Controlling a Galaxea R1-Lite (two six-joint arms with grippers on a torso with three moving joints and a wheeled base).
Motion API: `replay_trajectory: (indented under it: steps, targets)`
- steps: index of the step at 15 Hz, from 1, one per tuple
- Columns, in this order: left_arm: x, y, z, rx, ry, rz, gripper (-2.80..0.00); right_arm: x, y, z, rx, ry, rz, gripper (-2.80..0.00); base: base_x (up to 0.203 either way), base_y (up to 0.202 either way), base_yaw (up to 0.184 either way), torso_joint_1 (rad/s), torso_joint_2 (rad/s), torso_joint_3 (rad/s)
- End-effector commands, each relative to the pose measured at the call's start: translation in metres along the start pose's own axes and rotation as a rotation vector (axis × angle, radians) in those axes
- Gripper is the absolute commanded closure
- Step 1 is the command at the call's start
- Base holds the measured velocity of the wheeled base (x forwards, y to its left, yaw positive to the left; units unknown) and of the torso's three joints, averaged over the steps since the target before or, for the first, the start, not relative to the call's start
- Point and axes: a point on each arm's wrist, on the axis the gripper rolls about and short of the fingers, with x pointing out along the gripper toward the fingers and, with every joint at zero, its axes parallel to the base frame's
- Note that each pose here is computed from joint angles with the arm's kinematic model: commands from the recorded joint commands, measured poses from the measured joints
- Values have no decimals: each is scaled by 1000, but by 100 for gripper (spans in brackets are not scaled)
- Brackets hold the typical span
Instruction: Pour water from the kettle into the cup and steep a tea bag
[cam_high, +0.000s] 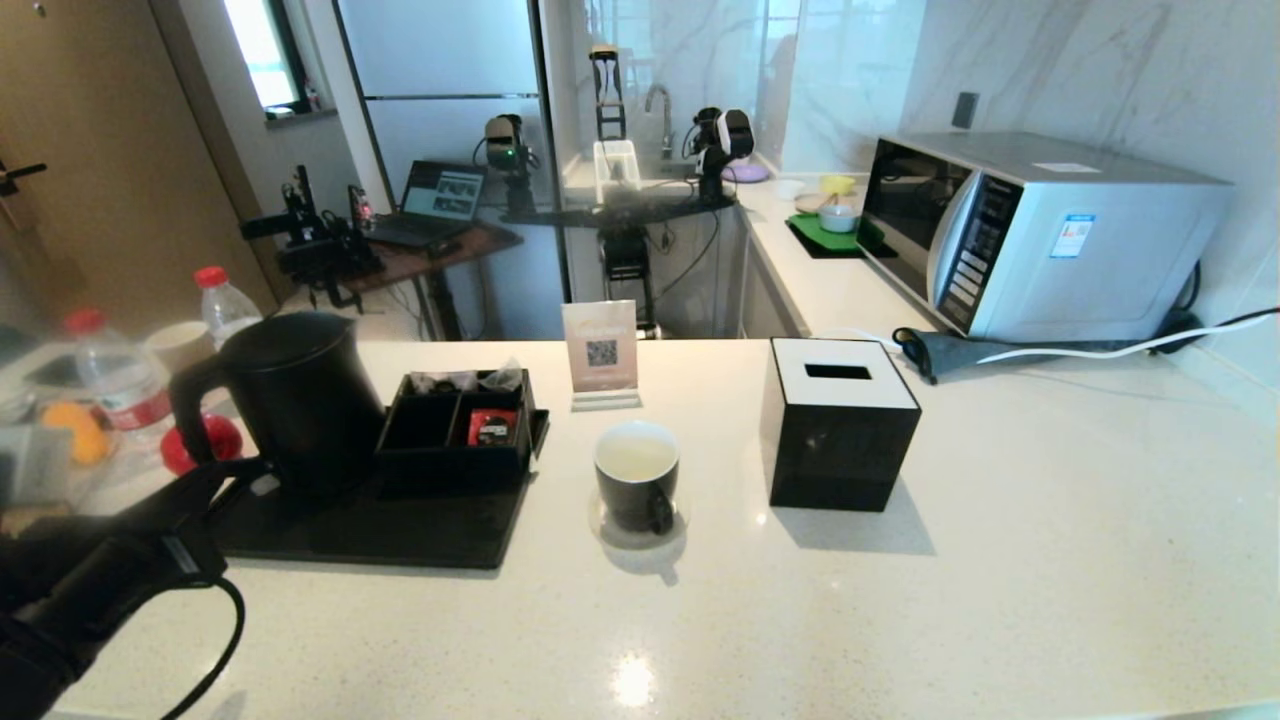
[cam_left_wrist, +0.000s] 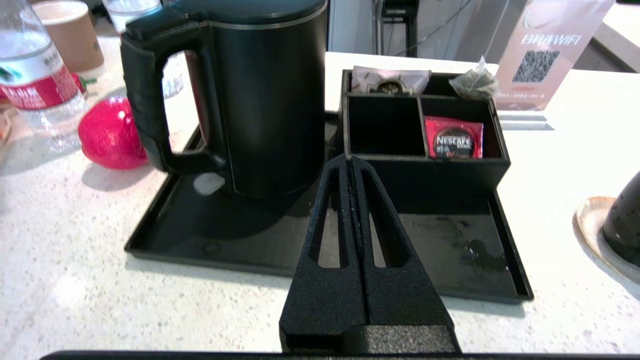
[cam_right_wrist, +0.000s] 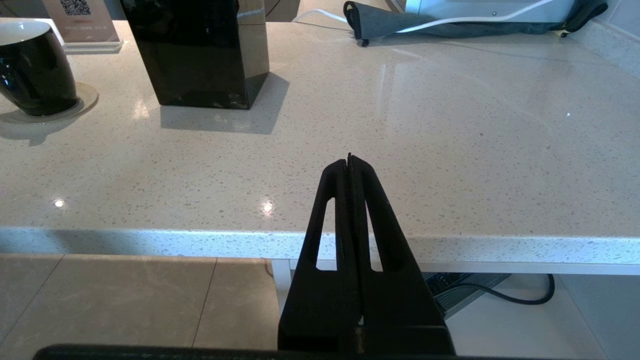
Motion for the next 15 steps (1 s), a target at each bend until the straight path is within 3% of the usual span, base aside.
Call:
replay_trajectory:
  steps: [1,9,15]
  targets:
    - [-8,-1,3,0,-4,1,0,0,0,0,-1,0,1,0,0,0,0,0,0,0]
    - [-35,-9,-11,40,182,-39,0,0,0,0,-1,0,1,0,0,0,0,0,0,0]
    - [-65,-11,-17,38,247,-43,0,0,0,0,-1,0,1,0,0,0,0,0,0,0]
